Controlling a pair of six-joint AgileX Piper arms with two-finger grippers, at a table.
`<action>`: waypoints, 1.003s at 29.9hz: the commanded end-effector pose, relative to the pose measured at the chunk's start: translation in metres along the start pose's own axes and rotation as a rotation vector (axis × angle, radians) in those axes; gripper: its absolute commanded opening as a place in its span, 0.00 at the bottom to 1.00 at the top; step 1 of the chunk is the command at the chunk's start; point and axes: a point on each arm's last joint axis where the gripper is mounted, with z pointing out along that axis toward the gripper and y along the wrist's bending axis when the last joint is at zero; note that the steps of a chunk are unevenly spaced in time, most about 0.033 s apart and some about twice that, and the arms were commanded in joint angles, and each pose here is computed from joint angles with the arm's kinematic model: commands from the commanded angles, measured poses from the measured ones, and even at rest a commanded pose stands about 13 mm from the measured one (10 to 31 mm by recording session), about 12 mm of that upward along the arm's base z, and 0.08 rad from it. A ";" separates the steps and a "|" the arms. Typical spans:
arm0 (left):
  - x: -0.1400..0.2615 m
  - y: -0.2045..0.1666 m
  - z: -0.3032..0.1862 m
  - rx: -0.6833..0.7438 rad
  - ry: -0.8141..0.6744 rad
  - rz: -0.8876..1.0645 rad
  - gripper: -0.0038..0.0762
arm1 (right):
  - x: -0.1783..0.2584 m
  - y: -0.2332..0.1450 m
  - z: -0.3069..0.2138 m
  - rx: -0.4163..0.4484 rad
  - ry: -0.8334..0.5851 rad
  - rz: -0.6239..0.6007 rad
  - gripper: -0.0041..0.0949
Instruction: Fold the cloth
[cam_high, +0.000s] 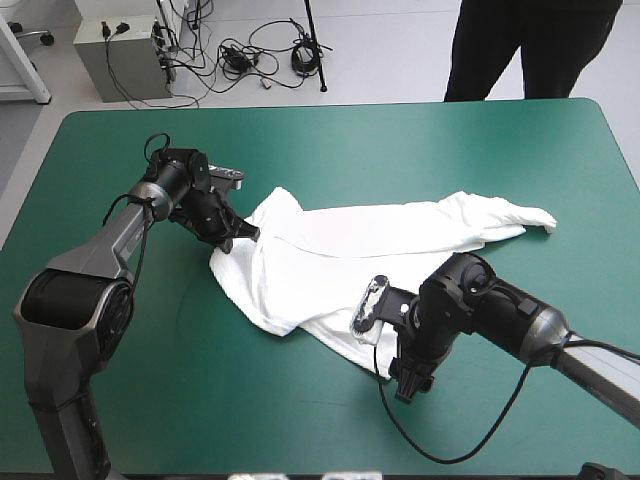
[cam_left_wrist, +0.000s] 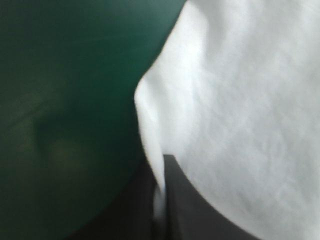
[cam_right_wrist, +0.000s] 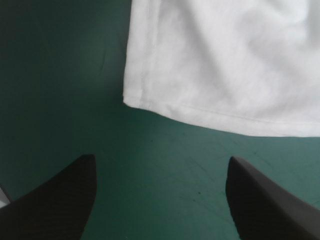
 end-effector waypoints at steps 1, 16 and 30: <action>-0.003 -0.004 -0.031 0.008 -0.092 -0.006 0.04 | 0.001 0.004 -0.001 -0.005 -0.066 -0.011 0.72; -0.002 -0.003 -0.031 -0.001 -0.084 -0.002 0.04 | -0.009 0.009 0.035 -0.065 -0.114 -0.039 0.72; -0.003 -0.003 -0.031 -0.001 -0.088 -0.002 0.04 | -0.018 0.010 0.085 -0.089 0.026 -0.026 0.31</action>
